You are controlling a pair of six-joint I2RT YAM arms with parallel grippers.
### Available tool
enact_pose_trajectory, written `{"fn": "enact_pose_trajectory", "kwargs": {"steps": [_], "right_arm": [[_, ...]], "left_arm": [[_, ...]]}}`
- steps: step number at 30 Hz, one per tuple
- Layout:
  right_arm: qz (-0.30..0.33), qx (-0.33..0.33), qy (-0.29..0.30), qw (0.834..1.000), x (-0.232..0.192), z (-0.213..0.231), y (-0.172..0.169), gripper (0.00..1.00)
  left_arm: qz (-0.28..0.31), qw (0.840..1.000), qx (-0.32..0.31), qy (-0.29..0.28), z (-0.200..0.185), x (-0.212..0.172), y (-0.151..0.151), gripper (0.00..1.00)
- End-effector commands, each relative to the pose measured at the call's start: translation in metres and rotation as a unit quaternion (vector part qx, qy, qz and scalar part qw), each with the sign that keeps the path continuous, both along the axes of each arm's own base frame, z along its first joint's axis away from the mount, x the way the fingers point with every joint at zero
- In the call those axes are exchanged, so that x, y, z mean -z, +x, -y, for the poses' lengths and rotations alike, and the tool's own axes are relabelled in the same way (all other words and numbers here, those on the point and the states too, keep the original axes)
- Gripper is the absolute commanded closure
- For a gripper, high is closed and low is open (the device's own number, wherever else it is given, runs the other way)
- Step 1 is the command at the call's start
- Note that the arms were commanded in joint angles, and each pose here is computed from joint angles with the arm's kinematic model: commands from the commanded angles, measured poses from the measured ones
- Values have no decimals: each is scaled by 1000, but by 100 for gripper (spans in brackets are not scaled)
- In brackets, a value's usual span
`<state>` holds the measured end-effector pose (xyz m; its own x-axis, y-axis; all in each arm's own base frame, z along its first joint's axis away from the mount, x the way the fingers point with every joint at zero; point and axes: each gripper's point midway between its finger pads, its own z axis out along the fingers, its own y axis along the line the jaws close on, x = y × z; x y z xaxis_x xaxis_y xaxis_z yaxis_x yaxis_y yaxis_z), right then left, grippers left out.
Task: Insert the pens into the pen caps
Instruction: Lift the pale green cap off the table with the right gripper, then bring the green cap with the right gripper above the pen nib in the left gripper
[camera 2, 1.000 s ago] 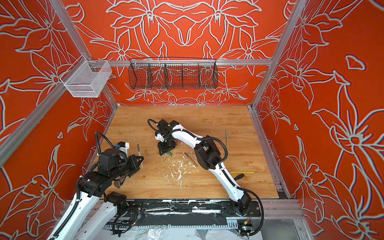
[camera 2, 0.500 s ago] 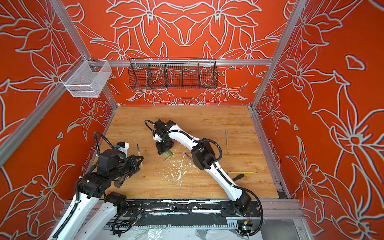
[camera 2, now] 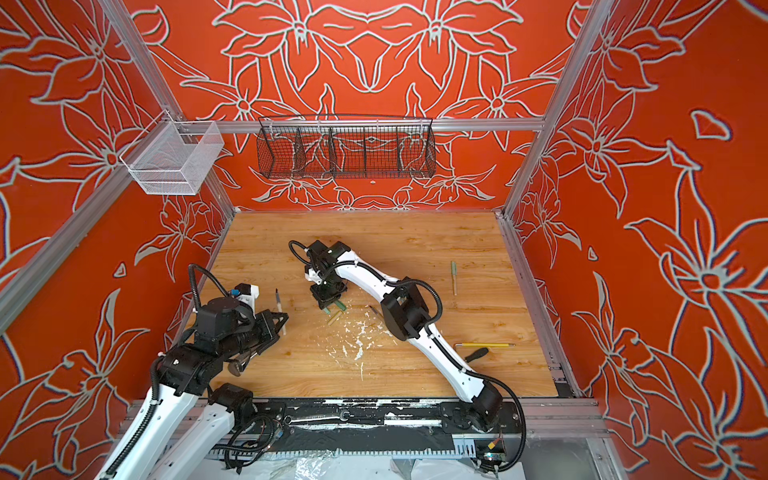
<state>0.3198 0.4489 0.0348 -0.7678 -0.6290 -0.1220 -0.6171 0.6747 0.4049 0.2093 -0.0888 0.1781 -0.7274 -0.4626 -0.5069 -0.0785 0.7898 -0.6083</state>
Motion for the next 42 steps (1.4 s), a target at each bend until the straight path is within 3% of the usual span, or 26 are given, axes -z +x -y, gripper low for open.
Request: {"fn": "enact_pose_trajectory", "kwargs": {"steps": [1,9,13,25,33,42], "right_arm": [[0,18,47,999,-41,-8,4,86],[7,116,139,983,-117,17,40,88],[-14,176,206,963,-149,27,52,89],[-45,222,268,937,-176,25,49,92],[-54,251,287,923,-177,14,48,95],[-36,247,292,923,-180,5,42,97]], "left_arm": [[12,999,40,-20,15,-7,4,100],[23,979,169,-110,63,-12,5,100],[2,968,205,-148,78,-3,6,100],[-16,958,228,-175,89,13,17,100],[-6,968,201,-152,80,15,18,100],[-1,976,174,-128,71,17,19,100]]}}
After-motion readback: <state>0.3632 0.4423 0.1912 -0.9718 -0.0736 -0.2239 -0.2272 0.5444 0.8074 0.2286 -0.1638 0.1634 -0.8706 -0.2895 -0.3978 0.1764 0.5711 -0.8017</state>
